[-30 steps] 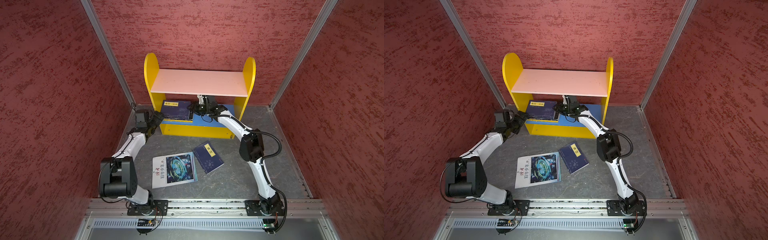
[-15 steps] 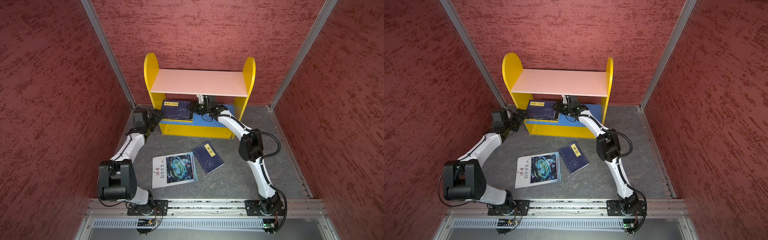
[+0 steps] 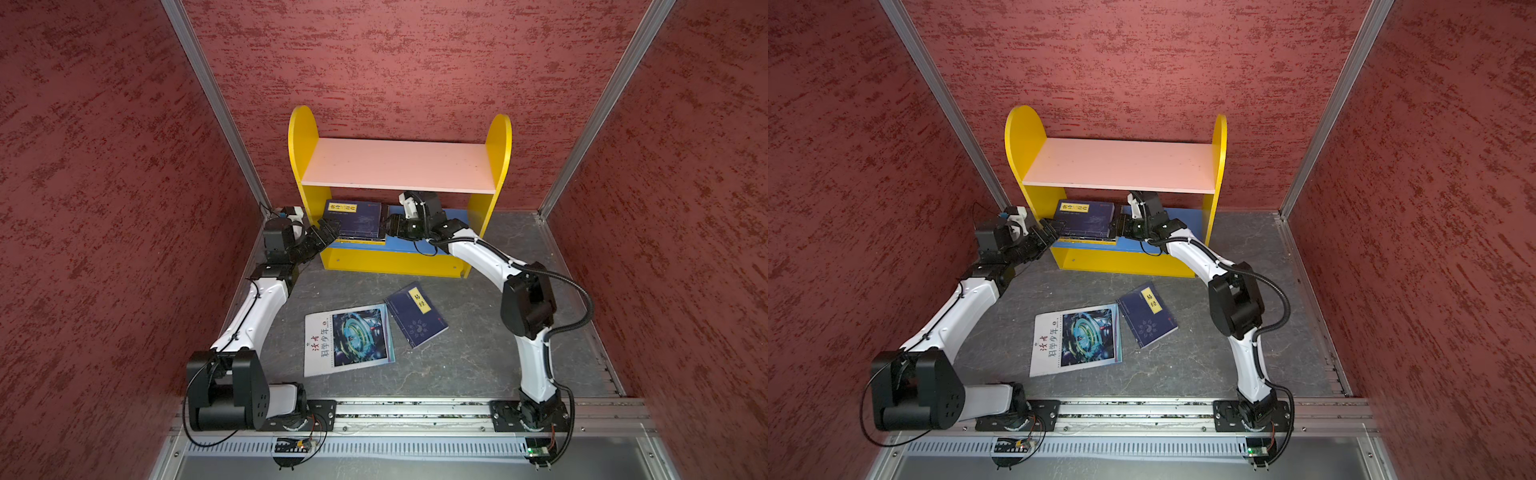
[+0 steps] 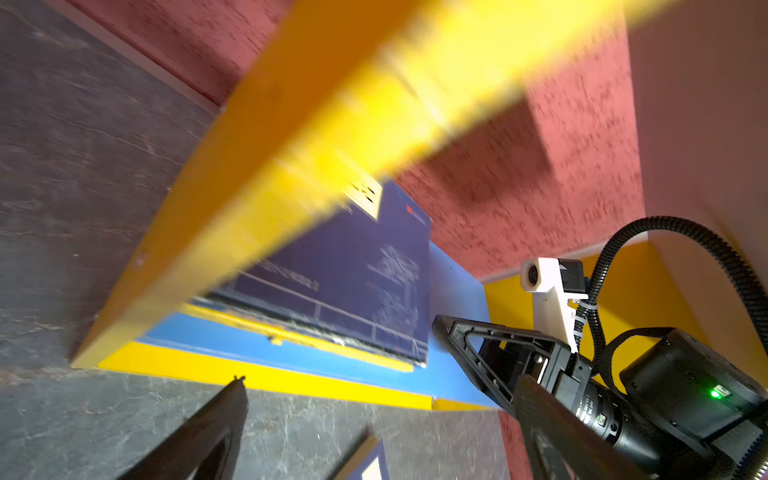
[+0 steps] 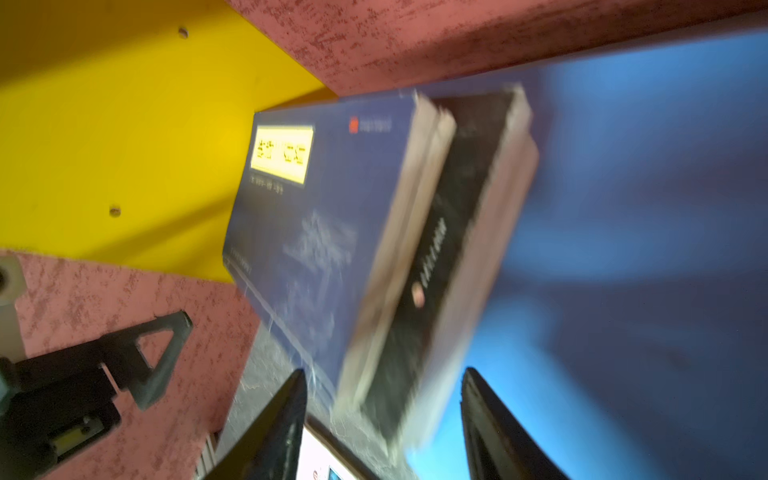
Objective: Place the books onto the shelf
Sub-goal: 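Open the right gripper and withdraw both grippers from the shelf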
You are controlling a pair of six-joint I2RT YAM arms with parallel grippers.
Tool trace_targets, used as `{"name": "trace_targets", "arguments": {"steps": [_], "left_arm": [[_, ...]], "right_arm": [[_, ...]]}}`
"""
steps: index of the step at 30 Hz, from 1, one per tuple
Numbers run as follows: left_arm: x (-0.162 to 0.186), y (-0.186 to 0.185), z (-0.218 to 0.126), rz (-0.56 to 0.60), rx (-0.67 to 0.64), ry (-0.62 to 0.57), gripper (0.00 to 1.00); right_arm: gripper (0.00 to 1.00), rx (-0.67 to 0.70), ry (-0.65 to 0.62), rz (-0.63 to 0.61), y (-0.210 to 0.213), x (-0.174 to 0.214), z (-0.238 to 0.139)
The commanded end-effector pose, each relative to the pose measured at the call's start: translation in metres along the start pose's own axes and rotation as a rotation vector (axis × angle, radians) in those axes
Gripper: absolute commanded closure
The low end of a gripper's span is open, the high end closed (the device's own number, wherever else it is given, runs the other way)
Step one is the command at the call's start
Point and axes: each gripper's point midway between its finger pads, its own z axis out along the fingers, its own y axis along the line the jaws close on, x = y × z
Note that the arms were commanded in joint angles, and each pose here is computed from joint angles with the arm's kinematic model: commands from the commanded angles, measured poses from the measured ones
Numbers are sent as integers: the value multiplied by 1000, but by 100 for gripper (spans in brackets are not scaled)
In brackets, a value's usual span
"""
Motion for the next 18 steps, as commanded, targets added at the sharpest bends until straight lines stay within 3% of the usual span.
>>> {"name": "trace_targets", "arguments": {"steps": [1, 11, 18], "left_arm": [[38, -1, -5, 39, -3, 118, 1], [157, 0, -8, 95, -41, 462, 1], [245, 2, -12, 209, -68, 727, 1]], "right_arm": [[36, -59, -200, -96, 35, -31, -47], [25, 220, -151, -55, -49, 52, -93], [20, 299, -106, -2, -87, 95, -96]]}}
